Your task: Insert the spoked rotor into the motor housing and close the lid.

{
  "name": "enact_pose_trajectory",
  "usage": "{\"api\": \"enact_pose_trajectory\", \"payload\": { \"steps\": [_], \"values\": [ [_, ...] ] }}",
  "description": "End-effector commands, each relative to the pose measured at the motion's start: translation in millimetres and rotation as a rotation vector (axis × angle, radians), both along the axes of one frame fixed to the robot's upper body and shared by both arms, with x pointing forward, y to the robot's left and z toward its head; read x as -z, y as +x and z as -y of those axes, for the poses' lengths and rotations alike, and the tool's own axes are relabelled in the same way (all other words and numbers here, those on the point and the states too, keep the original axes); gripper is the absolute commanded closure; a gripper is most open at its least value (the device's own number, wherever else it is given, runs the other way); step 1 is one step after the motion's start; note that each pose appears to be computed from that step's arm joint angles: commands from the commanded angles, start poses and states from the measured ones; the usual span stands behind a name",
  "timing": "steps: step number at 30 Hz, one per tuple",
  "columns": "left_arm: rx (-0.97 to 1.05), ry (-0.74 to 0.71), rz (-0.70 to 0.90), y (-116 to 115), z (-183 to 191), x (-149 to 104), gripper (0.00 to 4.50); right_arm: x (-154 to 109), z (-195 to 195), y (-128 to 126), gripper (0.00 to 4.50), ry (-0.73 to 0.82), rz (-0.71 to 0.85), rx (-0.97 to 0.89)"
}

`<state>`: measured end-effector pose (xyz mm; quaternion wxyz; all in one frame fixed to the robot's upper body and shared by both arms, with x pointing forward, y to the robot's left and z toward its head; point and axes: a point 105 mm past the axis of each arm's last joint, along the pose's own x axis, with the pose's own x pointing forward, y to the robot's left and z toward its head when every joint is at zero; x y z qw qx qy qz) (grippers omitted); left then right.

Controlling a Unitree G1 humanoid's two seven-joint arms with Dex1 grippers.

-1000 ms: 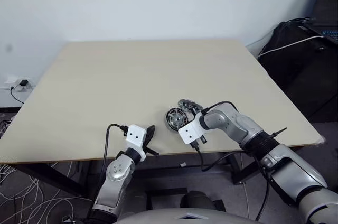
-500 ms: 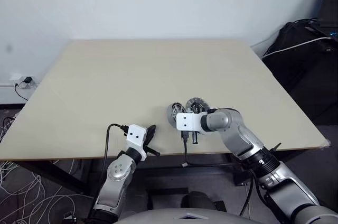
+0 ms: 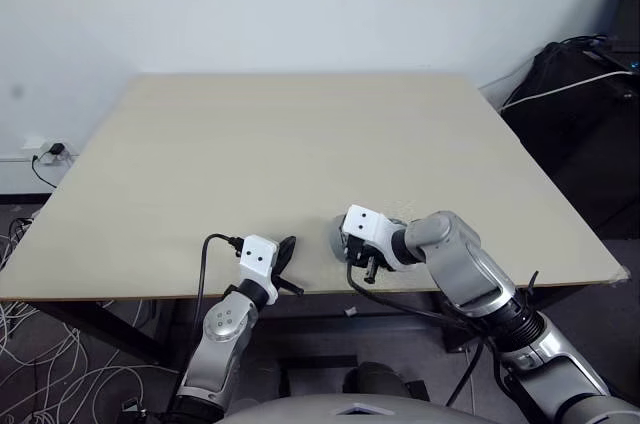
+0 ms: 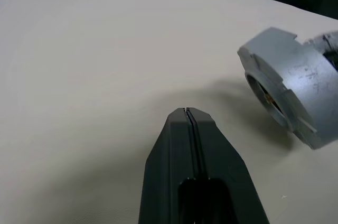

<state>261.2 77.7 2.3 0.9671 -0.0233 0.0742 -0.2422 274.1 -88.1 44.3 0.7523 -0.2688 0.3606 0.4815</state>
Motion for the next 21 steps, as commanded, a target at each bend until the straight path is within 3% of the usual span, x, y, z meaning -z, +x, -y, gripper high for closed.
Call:
{"api": "enact_pose_trajectory", "payload": {
  "steps": [1,8,20,21],
  "values": [
    [0.01,-0.025,0.028,4.4,3.9,-8.0,4.5,-15.8,-7.9,16.1,4.4,0.019,0.092,0.015],
    [0.004,-0.022,0.028,4.7,2.9,-7.9,4.5,-6.3,-13.1,31.6,4.4,0.002,0.113,0.033],
    [-0.005,-0.018,0.032,4.2,1.4,-8.4,4.5,-5.0,-40.6,27.5,4.4,0.047,0.101,-0.061],
    [-0.004,-0.018,0.032,4.1,1.5,-8.5,4.5,-6.6,-42.8,28.9,4.05,0.058,0.105,-0.057]
  ]
}}
